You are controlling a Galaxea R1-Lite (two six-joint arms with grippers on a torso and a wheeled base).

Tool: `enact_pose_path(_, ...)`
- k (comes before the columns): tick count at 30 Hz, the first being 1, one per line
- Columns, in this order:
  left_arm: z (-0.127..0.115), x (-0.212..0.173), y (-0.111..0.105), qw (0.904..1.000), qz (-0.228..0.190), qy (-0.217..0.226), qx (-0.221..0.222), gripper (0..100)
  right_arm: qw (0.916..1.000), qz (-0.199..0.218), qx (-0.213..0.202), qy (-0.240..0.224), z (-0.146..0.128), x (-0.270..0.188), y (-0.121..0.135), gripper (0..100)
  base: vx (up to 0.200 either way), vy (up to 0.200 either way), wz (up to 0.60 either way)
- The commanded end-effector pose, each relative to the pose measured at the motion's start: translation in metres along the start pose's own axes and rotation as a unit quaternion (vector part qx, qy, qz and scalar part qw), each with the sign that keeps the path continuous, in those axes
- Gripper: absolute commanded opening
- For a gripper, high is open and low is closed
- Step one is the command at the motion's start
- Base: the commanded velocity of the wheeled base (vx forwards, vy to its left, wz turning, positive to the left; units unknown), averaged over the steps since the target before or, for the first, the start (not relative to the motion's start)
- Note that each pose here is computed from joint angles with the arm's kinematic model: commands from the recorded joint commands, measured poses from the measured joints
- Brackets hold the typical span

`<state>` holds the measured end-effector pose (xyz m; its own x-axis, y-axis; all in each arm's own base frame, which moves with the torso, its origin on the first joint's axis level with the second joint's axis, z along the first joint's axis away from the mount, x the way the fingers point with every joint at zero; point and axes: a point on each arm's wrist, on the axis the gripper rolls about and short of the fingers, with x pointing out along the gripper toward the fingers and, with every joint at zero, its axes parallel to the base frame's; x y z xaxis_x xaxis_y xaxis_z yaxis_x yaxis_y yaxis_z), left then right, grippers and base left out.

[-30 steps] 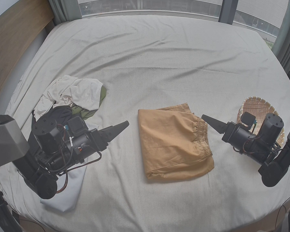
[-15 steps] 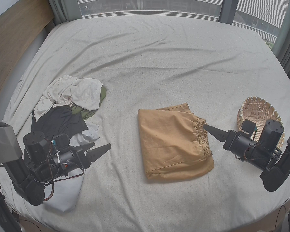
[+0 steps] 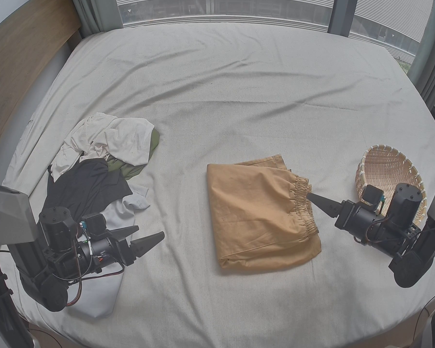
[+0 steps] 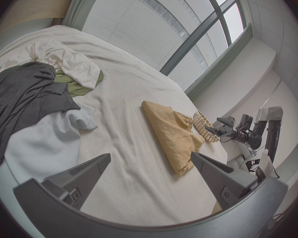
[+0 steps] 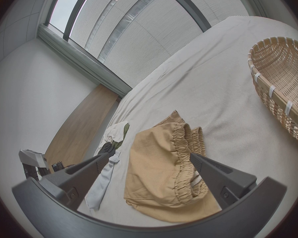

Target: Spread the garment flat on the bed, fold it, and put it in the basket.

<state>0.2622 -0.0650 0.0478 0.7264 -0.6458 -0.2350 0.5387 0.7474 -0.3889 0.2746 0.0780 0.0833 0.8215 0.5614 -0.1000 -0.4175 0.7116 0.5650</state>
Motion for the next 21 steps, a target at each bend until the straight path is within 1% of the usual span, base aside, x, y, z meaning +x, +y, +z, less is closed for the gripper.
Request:
enact_pose_path(1, -0.006, 0.003, 0.004, 0.9999, 0.004, 0.011, -0.005, 100, 0.9996, -0.026, 0.006, 0.011, -0.006, 0.002, -0.017, 100, 0.000, 0.000, 0.00)
enact_pose_path(3, -0.006, 0.003, 0.004, 0.9999, 0.004, 0.011, -0.005, 100, 0.9994, -0.031, 0.009, 0.015, -0.008, 0.003, -0.020, 100, 0.000, 0.000, 0.00)
enact_pose_path(4, -0.006, 0.003, 0.004, 0.9999, 0.003, 0.011, -0.004, 100, 0.9988, -0.042, 0.014, 0.022, -0.012, 0.005, -0.028, 100, 0.000, 0.000, 0.00)
enact_pose_path(7, -0.006, 0.003, 0.004, 0.9999, 0.003, 0.011, -0.005, 100, 0.9978, -0.053, 0.020, 0.033, -0.019, 0.007, -0.036, 100, 0.000, 0.000, 0.00)
enact_pose_path(15, -0.006, 0.003, 0.003, 0.9999, 0.003, 0.011, -0.004, 100, 0.9955, -0.067, 0.031, 0.060, -0.035, 0.010, -0.045, 100, 0.000, 0.000, 0.00)
enact_pose_path(16, -0.006, 0.003, 0.003, 0.9999, 0.002, 0.010, -0.004, 100, 0.9942, -0.072, 0.035, 0.071, -0.041, 0.012, -0.049, 100, 0.000, 0.000, 0.00)
enact_pose_path(21, -0.005, 0.004, 0.003, 0.9999, 0.002, 0.010, -0.003, 100, 0.9919, -0.075, 0.024, 0.100, -0.057, 0.016, -0.053, 100, 0.000, 0.000, 0.00)
